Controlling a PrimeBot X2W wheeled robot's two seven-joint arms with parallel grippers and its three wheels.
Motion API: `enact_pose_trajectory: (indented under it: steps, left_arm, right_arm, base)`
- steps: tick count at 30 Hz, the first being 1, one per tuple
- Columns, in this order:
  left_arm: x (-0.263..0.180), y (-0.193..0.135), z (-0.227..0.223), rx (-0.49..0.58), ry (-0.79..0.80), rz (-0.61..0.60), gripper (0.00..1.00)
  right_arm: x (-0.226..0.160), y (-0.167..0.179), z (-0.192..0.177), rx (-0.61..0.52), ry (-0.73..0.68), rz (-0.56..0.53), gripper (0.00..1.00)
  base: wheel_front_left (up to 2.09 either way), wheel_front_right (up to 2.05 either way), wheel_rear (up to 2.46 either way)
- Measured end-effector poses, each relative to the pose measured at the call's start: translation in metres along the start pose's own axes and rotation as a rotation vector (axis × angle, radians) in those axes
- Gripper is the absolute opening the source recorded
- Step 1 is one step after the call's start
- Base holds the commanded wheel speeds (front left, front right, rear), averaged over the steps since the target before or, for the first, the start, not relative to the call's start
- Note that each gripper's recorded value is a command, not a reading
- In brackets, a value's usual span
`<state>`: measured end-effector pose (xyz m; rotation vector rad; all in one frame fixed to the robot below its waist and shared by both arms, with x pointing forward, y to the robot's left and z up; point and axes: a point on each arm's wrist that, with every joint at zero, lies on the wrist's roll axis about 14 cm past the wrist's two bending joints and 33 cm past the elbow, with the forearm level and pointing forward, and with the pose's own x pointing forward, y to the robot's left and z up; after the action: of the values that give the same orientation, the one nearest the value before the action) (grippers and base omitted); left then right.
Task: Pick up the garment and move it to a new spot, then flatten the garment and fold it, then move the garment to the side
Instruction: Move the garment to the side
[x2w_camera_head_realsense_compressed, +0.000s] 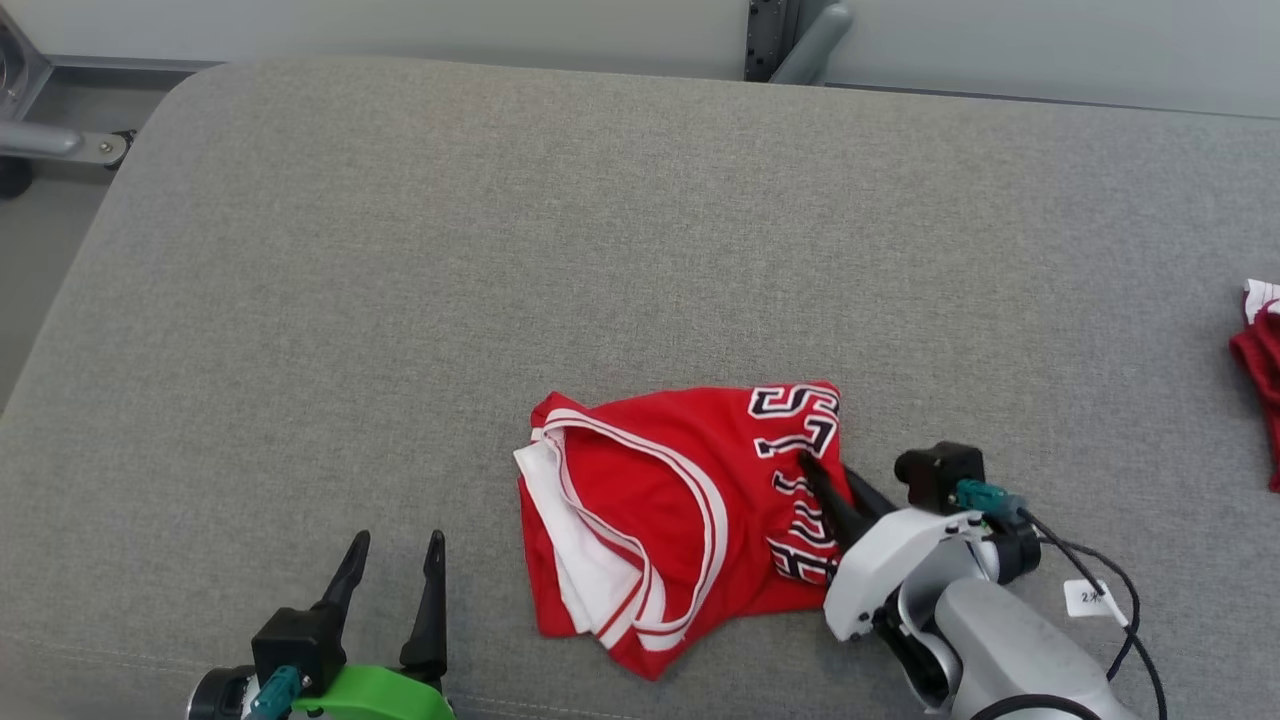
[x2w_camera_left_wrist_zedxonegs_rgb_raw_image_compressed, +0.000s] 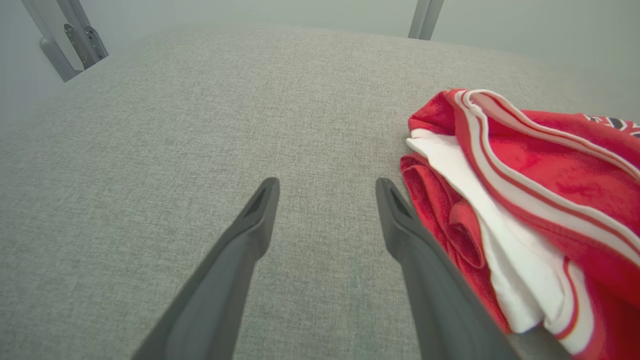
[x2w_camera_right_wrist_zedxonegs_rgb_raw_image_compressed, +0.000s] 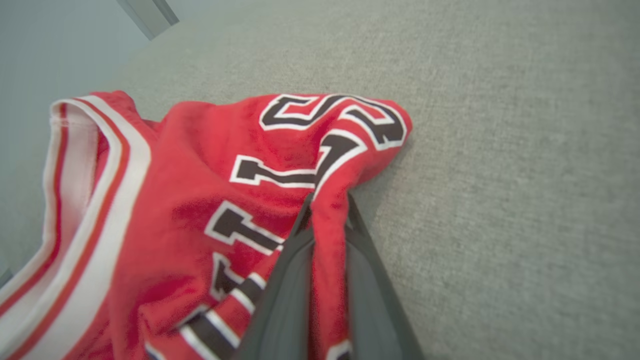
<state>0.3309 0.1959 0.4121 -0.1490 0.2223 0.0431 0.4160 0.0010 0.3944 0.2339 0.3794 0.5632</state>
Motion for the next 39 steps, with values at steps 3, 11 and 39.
enact_pose_trajectory:
  steps: [3, 11, 39]
  left_arm:
    - [0.001, -0.002, 0.004, -0.008, -0.012, -0.004, 1.0]
    - [0.001, -0.021, 0.019, -0.028, -0.066, -0.063, 1.0]
    - [0.039, -0.224, 0.044, 0.031, -0.117, -0.667, 1.0]
  right_arm:
    - [0.002, -0.002, 0.038, -0.052, -0.107, 0.012, 0.0]
    - [-0.019, 0.003, 0.124, -0.18, -0.363, 0.021, 0.0]
    - [-0.234, -0.123, 0.09, -0.042, -0.511, -0.62, 0.0]
  base:
    - [0.0, 0.0, 0.0]
    - [0.0, 0.0, 0.0]
    - [0.0, 0.0, 0.0]
